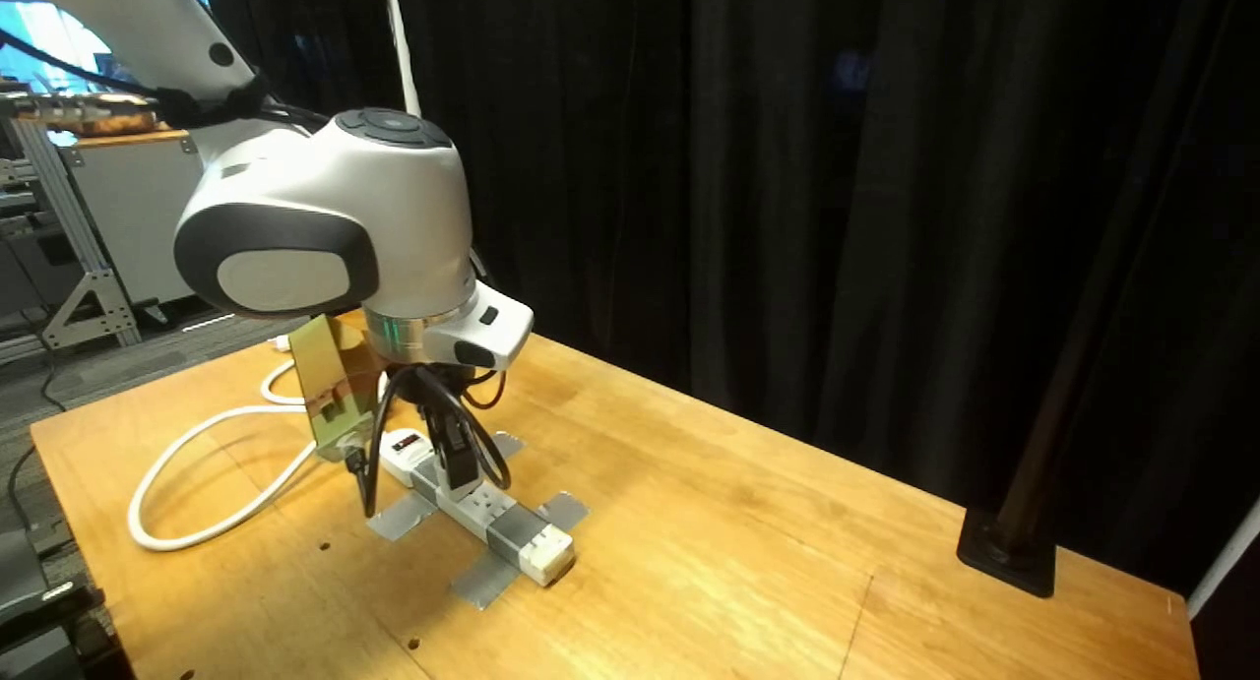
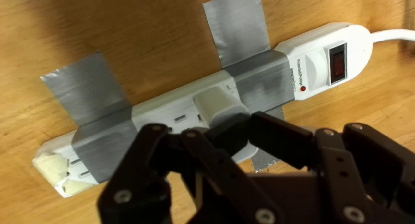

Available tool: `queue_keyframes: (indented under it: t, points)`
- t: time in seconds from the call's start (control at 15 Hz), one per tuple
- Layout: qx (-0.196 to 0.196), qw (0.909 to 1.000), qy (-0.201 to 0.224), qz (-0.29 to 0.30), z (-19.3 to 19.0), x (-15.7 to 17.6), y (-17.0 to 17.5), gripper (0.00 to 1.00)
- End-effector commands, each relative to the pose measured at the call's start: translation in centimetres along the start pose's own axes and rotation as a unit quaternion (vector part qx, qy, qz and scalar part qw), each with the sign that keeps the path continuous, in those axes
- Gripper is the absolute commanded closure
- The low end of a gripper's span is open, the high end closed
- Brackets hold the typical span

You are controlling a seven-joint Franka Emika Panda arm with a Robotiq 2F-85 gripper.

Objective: Plug the charger head into the adapter

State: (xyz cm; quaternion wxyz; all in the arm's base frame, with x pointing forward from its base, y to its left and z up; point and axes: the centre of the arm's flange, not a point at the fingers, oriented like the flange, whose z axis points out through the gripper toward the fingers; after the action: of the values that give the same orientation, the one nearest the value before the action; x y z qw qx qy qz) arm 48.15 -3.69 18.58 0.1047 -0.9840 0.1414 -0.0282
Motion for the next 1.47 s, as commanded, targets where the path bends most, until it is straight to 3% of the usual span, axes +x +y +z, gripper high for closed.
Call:
queue_keyframes:
  t: [0.0, 0.33, 0.4, 0.47, 0.6, 1.0, 1.2, 1.4]
  points:
    - [0.015, 0.9999, -0.003, -0.004, 1.3, -1.1, 0.8, 0.89]
    - [0.020, 0.9998, -0.003, -0.003, 1.4, -1.3, 0.8, 0.89]
    - [0.017, 0.9998, -0.001, -0.005, 0.9, -1.3, 0.8, 0.64]
    - [0.014, 0.9999, 0.001, -0.005, 0.6, -1.3, 0.7, 0.63]
    - [0.007, 0.9999, 0.006, -0.007, -0.3, -1.5, 0.6, 0.49]
    - [-0.025, 0.9988, 0.010, -0.041, -3.5, -2.4, -0.2, 0.02]
    - [-0.045, 0.9967, 0.008, -0.067, -5.6, -2.9, -1.3, 0.00]
    - [-0.074, 0.9920, -0.022, -0.100, -8.1, -3.3, -3.2, 0.00]
